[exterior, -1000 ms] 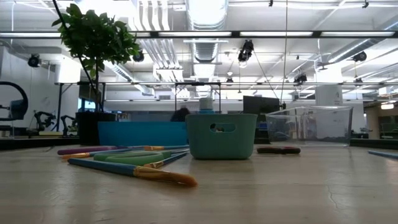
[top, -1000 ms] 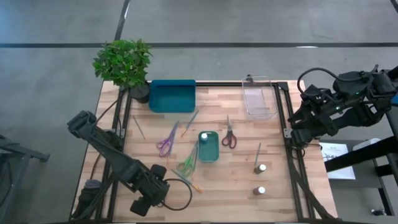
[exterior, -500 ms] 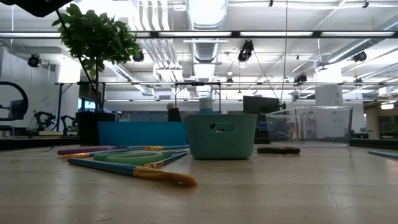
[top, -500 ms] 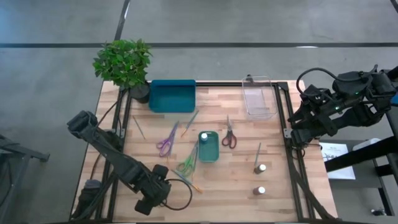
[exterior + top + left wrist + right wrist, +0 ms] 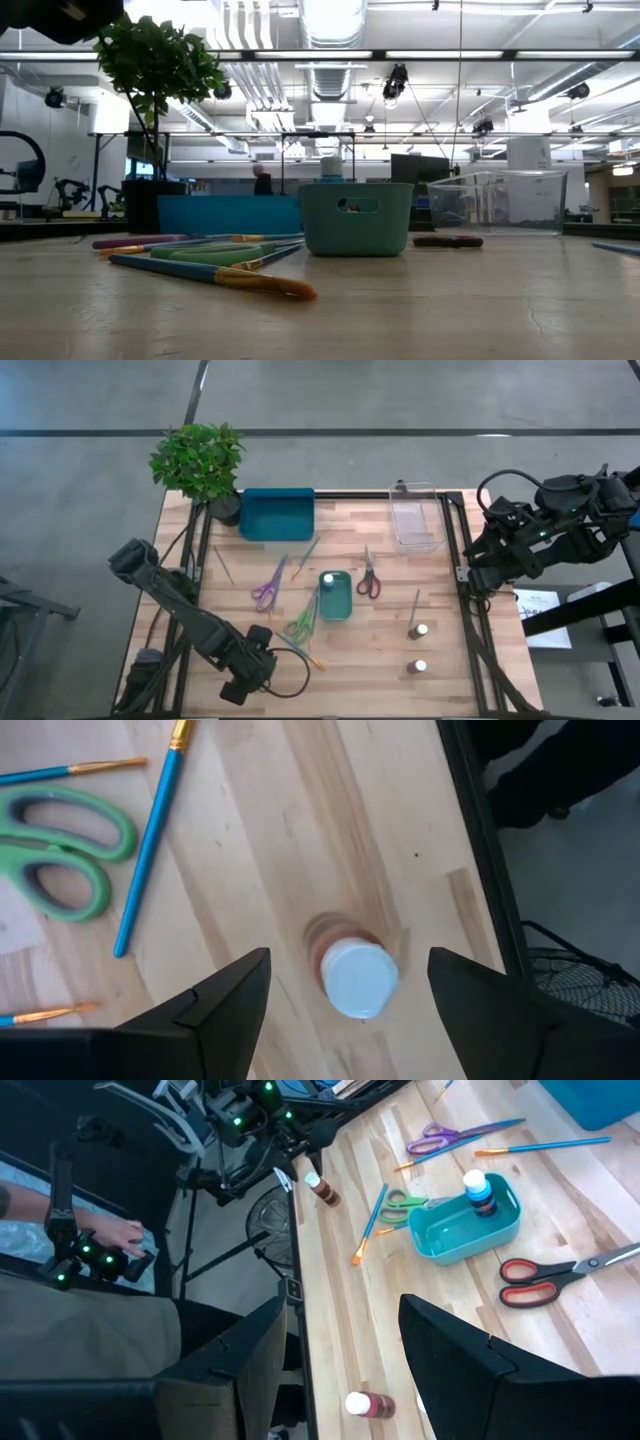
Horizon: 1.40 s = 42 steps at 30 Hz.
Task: Pick & Place Paint Supplies
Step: Put the brown paint bottle into the blue bin
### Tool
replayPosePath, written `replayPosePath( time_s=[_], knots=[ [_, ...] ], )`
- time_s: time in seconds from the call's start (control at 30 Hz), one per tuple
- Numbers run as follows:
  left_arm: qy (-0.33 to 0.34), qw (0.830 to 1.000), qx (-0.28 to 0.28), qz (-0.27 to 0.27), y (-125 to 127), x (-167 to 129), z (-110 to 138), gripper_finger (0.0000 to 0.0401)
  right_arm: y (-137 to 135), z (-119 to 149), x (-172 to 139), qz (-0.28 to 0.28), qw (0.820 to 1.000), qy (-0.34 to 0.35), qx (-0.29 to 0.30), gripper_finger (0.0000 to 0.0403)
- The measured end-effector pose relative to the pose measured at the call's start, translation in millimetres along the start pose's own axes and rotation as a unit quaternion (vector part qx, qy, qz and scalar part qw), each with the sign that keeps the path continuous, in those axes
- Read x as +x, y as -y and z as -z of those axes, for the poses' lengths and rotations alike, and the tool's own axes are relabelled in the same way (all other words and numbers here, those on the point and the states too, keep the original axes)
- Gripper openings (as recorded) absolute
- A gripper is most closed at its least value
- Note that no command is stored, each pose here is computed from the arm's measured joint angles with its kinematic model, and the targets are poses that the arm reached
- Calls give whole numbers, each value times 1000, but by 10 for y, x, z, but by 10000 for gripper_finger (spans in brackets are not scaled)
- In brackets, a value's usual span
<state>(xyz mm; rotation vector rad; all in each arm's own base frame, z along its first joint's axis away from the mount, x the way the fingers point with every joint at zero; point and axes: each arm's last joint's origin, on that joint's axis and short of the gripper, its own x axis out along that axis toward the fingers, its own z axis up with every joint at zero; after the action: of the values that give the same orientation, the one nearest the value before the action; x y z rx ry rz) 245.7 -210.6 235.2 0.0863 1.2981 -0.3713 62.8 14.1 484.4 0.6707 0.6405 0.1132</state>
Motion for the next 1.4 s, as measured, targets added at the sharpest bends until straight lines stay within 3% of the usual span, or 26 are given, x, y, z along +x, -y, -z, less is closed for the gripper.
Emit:
replayPosePath(
  time_s=[1.17, 1.4],
  knots=[
    [4, 1000, -10, 5, 28, 178, 106, 278, -1, -1, 0, 0, 1000, 0, 7, 192],
    [2, 1000, -13, 11, 31, 178, 107, 257, 0, -1, 1, 1, 1000, 1, 7, 192]
  ],
)
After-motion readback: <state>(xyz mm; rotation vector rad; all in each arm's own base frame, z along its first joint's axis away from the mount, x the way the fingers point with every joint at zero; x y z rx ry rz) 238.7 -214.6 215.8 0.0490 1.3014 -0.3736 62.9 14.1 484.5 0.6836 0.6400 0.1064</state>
